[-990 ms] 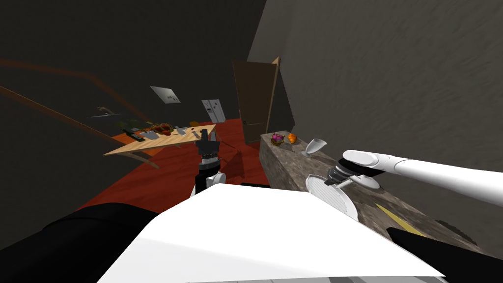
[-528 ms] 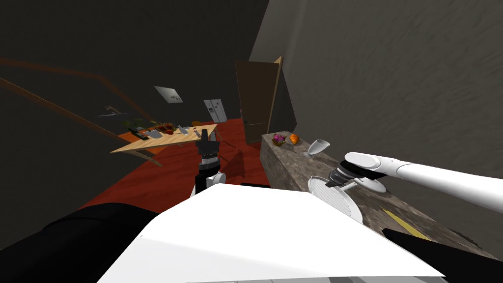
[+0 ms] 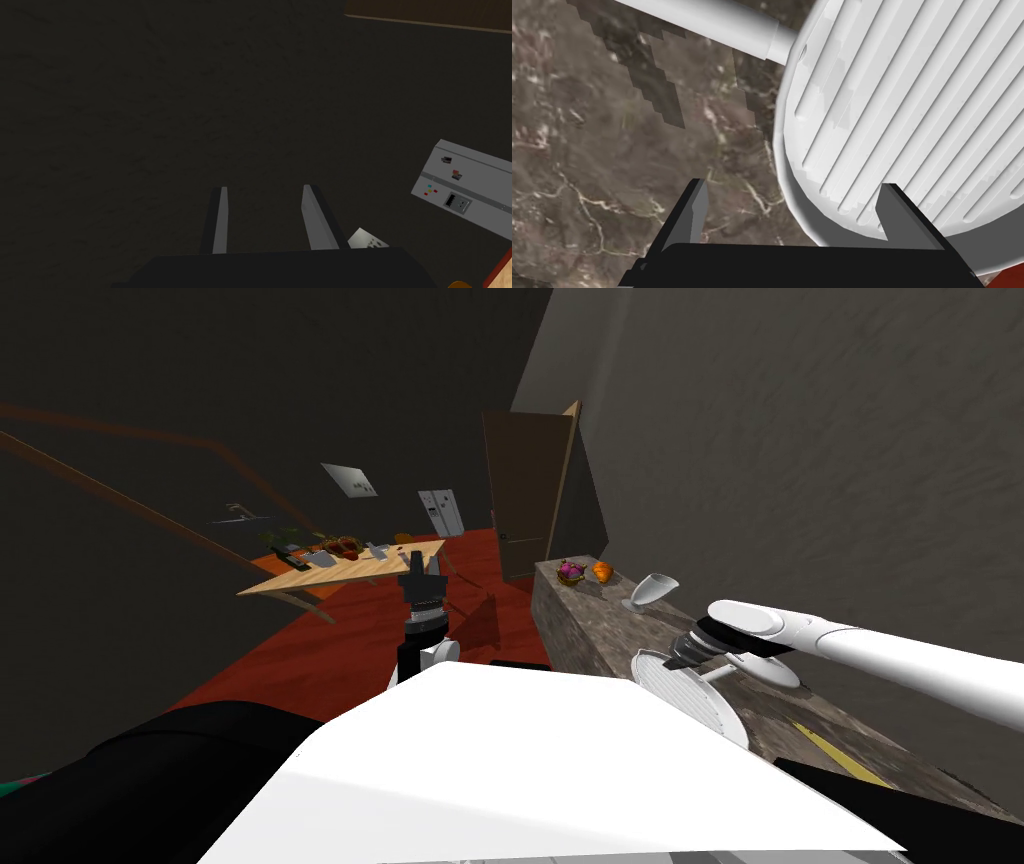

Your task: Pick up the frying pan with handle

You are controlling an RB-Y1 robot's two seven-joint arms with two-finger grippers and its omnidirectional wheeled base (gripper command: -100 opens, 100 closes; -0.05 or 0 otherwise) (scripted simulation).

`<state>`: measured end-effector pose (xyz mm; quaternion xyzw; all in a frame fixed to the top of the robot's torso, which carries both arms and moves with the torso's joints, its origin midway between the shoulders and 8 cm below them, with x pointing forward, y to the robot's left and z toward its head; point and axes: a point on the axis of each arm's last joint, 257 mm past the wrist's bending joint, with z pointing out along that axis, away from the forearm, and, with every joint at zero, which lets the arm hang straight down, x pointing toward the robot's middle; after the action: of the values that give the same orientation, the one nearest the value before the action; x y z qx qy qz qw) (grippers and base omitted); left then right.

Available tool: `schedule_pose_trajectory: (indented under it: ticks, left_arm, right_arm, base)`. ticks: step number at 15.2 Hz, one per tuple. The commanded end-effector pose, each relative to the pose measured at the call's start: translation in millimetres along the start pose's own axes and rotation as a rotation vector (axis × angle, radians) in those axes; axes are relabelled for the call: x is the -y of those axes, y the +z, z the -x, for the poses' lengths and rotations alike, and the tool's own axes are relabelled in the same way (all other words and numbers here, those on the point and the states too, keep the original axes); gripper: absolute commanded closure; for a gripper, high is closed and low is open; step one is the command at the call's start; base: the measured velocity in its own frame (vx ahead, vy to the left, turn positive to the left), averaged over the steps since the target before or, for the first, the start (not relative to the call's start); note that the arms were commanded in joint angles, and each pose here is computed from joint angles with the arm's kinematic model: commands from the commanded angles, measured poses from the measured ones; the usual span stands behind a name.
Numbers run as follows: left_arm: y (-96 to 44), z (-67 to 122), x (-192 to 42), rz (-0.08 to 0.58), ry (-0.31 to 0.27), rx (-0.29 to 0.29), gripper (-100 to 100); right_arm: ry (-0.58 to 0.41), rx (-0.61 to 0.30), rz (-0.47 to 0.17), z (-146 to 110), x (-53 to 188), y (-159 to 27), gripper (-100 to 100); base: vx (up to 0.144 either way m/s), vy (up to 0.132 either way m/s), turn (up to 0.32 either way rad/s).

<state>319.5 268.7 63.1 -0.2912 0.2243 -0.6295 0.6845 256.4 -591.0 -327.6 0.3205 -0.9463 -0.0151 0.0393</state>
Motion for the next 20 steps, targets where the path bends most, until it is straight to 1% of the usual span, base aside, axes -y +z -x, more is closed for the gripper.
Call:
schedule_pose_trajectory:
  ticks: [1,4,6,7,8,10,12,13,14,17,19,20]
  left_arm:
    - [0.0,0.0,0,0.000,0.000,0.000,0]
    - [0.0,0.0,0,0.000,0.000,0.000,0]
    - [0.0,0.0,0,0.000,0.000,0.000,0]
    - [0.0,0.0,0,0.000,0.000,0.000,0]
    - [0.0,0.0,0,0.000,0.000,0.000,0]
    - [0.0,0.0,0,0.000,0.000,0.000,0]
    - [0.0,0.0,0,0.000,0.000,0.000,0]
    - [0.0,0.0,0,0.000,0.000,0.000,0]
    - [0.0,0.0,0,0.000,0.000,0.000,0]
    - [0.0,0.0,0,0.000,0.000,0.000,0]
    - [0.0,0.0,0,0.000,0.000,0.000,0]
    - [0.0,0.0,0,0.000,0.000,0.000,0]
  right_arm:
    - [-0.006,-0.034,0.013,-18,-3,9.5,-100]
    - [0.018,-0.015,0.014,-21,-4,10.1,-100]
    - [0.022,0.024,-0.007,-8,5,0.6,-100]
    - [0.016,-0.030,0.016,-33,-3,13.8,-100]
    - [0.021,-0.019,0.012,-31,-2,11.8,-100]
    - [0.038,-0.007,0.011,-34,-2,11.9,-100]
    - [0.047,0.023,-0.004,-27,4,5.0,-100]
    - [0.047,0.025,-0.005,-26,5,4.6,-100]
    - [0.046,-0.019,0.013,-49,-2,14.9,-100]
    - [0.072,-0.001,0.009,-54,-1,13.5,-100]
    - [0.079,0.023,-0.005,-48,4,7.6,-100]
    - [0.079,-0.024,0.016,-72,-4,18.0,-100]
  base:
    - [0.002,0.014,0.122]
    - [0.003,0.019,0.075]
    - [0.001,0.004,-0.019]
    - [0.006,0.016,0.134]
    - [0.008,0.023,0.165]
    - [0.005,0.014,0.027]
    - [0.000,0.005,-0.020]
    - [0.000,0.000,0.000]
    - [0.002,0.013,0.135]
    - [0.004,0.018,0.072]
    - [0.002,0.004,-0.017]
    - [0.005,0.015,0.122]
